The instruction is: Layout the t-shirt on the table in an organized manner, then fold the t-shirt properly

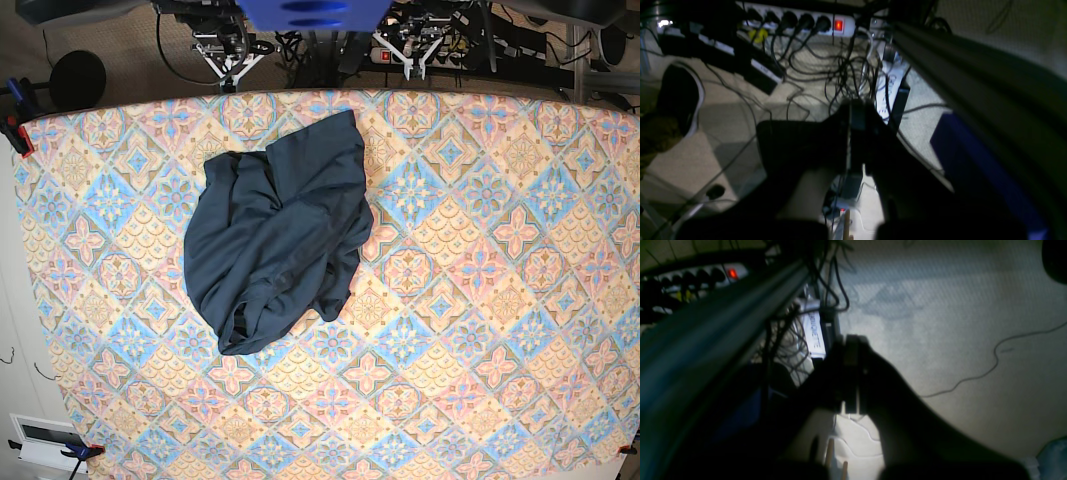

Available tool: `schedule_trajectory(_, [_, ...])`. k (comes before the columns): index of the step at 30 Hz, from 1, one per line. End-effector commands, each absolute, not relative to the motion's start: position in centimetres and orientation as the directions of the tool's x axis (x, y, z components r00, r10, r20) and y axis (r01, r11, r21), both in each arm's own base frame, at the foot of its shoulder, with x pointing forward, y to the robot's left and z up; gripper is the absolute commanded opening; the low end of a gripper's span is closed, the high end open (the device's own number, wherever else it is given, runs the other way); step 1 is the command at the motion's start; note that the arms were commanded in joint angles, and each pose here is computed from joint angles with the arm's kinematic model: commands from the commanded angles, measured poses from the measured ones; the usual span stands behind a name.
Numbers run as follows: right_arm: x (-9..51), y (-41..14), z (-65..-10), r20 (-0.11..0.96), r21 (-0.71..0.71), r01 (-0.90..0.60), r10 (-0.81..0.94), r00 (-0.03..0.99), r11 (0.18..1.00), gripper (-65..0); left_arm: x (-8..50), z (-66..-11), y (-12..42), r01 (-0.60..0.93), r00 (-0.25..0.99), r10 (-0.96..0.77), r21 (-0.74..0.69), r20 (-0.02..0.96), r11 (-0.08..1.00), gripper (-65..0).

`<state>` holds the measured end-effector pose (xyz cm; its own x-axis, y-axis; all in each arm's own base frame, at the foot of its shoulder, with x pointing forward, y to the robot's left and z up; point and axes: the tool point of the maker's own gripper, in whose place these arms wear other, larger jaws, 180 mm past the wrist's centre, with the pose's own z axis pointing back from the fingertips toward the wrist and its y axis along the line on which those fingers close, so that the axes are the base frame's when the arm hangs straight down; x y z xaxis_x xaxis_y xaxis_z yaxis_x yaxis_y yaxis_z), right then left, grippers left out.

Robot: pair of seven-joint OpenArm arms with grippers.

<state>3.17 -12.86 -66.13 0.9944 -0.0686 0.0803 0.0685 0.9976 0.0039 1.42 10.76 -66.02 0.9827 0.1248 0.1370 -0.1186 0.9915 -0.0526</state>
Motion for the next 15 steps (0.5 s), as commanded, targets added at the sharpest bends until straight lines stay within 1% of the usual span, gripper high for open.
schedule_trajectory(1, [3.04, -13.04, -66.13, 0.081, 0.002, 0.076, -0.076, 0.994, 0.997, -65.0, 1.67, -66.00, 10.97, -0.114, 0.982, 0.120, -0.049, 0.145, 0.992, -65.0])
schedule_trajectory(15, [2.90, -13.03, -66.14, 0.074, 0.002, 0.076, -0.076, 0.994, 0.997, -65.0, 2.37, -66.00, 10.93, -0.109, 0.982, 0.115, -0.051, 0.153, 0.993, -65.0])
